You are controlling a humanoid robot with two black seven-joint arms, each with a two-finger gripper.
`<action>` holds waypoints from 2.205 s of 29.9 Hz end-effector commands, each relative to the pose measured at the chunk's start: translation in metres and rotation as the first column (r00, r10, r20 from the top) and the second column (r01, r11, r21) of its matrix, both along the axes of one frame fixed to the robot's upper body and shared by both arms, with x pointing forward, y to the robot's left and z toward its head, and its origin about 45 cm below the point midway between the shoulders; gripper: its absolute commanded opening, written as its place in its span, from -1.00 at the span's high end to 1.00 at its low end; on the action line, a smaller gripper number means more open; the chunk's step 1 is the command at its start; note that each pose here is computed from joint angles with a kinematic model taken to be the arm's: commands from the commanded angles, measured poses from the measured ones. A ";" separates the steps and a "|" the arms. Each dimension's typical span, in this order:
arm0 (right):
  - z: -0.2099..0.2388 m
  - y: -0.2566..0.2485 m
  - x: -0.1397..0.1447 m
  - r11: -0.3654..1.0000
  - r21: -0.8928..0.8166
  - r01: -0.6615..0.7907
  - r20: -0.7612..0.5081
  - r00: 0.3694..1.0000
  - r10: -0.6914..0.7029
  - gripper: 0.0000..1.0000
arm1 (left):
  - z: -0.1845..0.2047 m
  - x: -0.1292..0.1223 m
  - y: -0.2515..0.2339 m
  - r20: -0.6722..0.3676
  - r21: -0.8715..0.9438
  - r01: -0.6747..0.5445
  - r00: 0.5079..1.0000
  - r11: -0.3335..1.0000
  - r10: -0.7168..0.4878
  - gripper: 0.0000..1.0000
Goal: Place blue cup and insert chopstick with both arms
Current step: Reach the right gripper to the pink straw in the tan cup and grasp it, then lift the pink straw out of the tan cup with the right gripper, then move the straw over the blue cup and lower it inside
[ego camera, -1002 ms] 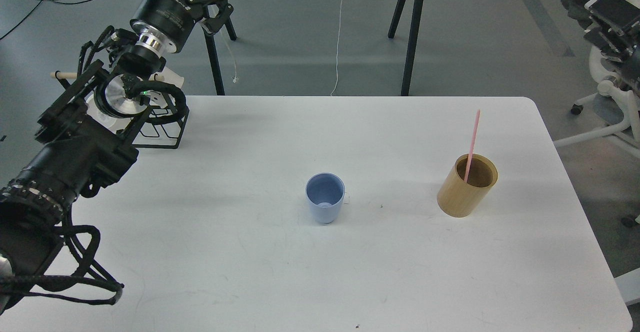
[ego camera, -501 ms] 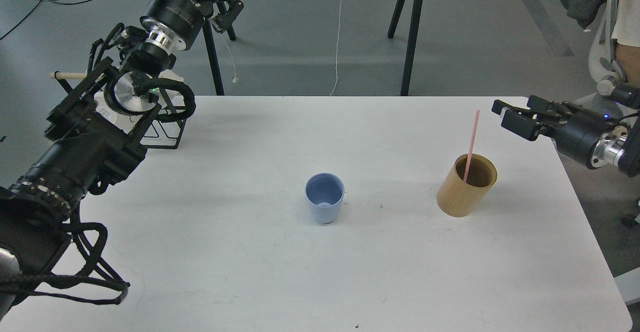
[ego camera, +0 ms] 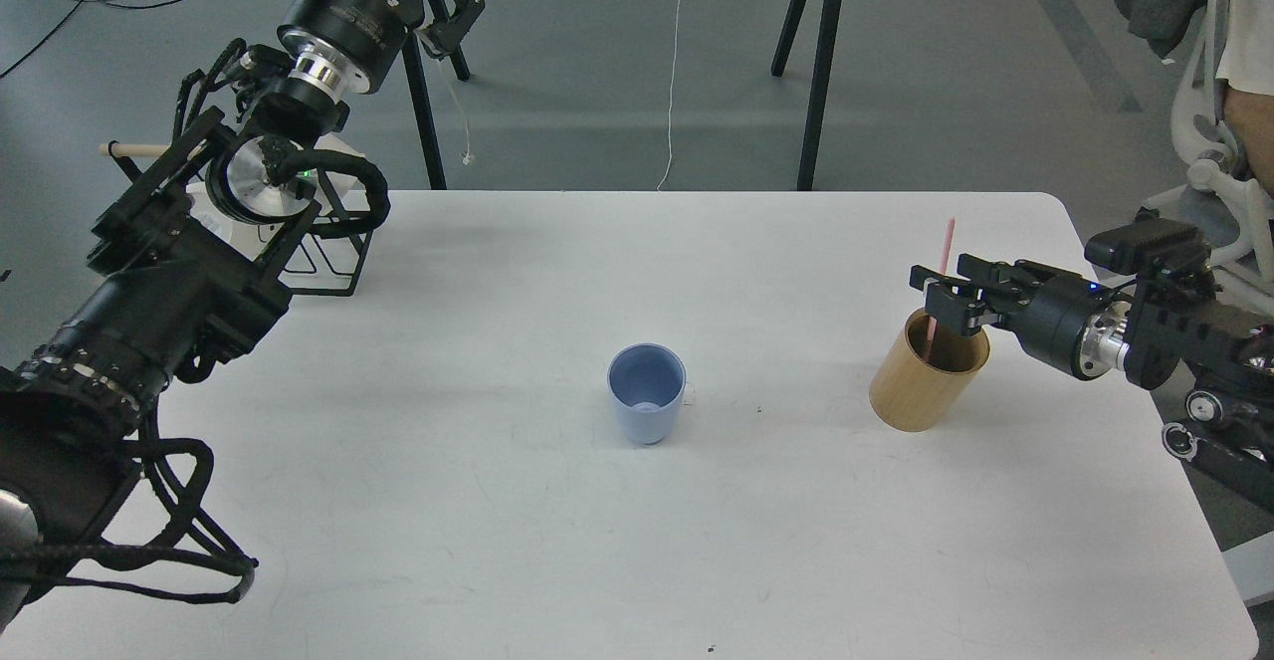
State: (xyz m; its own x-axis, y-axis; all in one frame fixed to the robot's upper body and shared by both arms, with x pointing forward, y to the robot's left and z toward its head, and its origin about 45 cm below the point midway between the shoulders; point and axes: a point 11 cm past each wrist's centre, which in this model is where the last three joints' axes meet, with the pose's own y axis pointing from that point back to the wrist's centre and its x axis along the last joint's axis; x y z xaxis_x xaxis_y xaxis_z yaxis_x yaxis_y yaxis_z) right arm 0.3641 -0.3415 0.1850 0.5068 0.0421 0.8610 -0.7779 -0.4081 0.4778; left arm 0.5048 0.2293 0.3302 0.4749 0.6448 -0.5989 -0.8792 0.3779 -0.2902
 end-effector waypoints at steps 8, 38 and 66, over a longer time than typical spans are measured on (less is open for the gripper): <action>-0.004 -0.003 -0.001 0.999 -0.050 -0.017 0.005 1.000 0.018 0.17 | -0.006 -0.001 -0.002 -0.012 -0.008 -0.003 1.000 1.000 0.003 -0.99; 0.007 0.001 -0.004 0.998 -0.045 -0.039 0.015 0.999 0.039 0.96 | -0.008 -0.002 -0.001 -0.015 -0.005 -0.004 1.000 1.000 0.004 -0.99; 0.094 0.156 0.005 0.924 0.256 -0.284 0.084 0.959 0.271 0.98 | -0.009 -0.002 -0.001 -0.019 0.001 -0.001 1.000 1.000 0.001 -0.99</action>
State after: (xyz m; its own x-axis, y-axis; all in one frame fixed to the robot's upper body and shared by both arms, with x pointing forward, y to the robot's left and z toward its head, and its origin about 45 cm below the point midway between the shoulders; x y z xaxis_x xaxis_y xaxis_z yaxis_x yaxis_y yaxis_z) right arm 0.3815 -0.2219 0.3013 0.4062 -0.0710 0.9110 -0.7081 -0.6547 0.2647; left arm 0.5029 0.2285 0.3210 0.4620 0.6461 -0.6076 -0.8853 0.3771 -0.2722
